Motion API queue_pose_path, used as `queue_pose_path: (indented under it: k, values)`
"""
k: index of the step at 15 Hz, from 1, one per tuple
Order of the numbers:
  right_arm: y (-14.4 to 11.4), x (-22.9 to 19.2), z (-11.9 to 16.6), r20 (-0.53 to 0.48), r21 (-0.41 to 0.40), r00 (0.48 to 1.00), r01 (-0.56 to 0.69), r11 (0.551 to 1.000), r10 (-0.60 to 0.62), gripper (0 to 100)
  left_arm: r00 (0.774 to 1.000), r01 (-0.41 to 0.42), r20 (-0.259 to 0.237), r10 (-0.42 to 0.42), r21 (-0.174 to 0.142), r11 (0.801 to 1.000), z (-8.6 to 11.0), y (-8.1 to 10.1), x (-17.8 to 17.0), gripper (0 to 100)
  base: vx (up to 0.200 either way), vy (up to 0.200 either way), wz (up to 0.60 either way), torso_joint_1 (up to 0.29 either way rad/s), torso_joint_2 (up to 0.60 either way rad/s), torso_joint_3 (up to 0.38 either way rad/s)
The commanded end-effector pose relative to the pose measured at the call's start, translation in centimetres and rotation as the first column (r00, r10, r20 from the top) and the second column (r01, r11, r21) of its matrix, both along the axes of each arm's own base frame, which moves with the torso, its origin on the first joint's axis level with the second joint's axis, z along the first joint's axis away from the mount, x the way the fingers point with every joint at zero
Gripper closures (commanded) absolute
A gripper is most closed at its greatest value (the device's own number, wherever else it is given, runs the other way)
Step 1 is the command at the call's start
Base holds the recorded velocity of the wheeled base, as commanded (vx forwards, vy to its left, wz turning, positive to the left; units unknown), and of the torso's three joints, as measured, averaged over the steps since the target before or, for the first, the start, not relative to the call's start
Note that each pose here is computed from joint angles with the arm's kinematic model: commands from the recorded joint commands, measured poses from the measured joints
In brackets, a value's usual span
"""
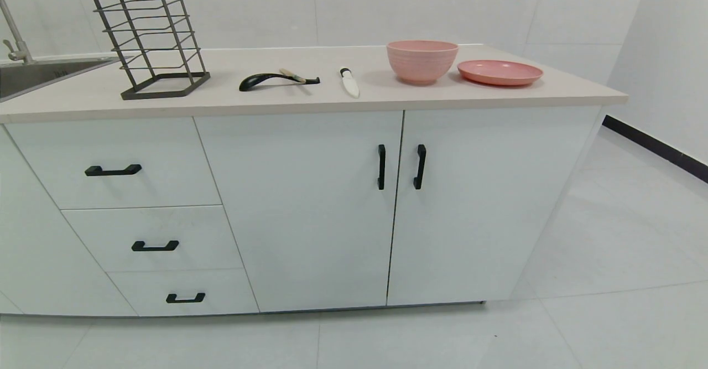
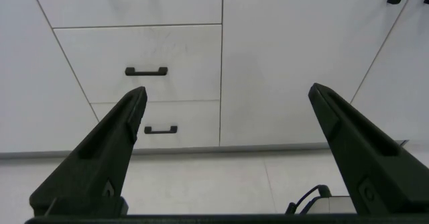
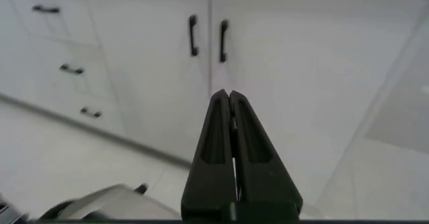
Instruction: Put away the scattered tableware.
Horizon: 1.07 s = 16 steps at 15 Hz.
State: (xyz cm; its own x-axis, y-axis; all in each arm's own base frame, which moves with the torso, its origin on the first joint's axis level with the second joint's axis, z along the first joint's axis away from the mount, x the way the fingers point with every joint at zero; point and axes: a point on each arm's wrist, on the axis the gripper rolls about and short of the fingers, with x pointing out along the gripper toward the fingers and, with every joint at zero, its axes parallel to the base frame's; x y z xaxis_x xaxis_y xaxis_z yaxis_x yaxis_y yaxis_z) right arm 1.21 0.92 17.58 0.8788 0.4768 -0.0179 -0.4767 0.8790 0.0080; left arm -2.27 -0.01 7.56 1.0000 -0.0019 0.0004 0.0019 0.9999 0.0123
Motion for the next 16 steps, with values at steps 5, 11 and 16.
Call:
queue_pose_path:
  k: [5, 11, 16]
  values:
    - [2.7, 7.3, -0.4, -0.233, -0.048, 0.963, -0.147, 0.988, 0.132, 100, 1.0, 0.0, 0.0, 0.0, 0.0, 1.0, 0.0, 0.0, 0.0, 0, 0.0, 0.0, 0.0, 0.0, 0.0, 0.0]
    - [5.9, 16.5, -2.4, -0.25, -0.12, 0.952, -0.211, 0.97, 0.176, 0, 1.0, 0.0, 0.0, 0.0, -0.002, 1.0, 0.0, 0.0, 0.0, 0, 0.0, 0.0, 0.0, 0.0, 0.0, 0.0]
    - [6.3, 19.5, -4.2, -0.232, -0.115, 0.96, -0.189, 0.975, 0.159, 0, 1.0, 0.0, 0.0, 0.0, -0.002, 1.0, 0.0, 0.0, 0.0, 0, 0.0, 0.0, 0.0, 0.0, 0.0, 0.0]
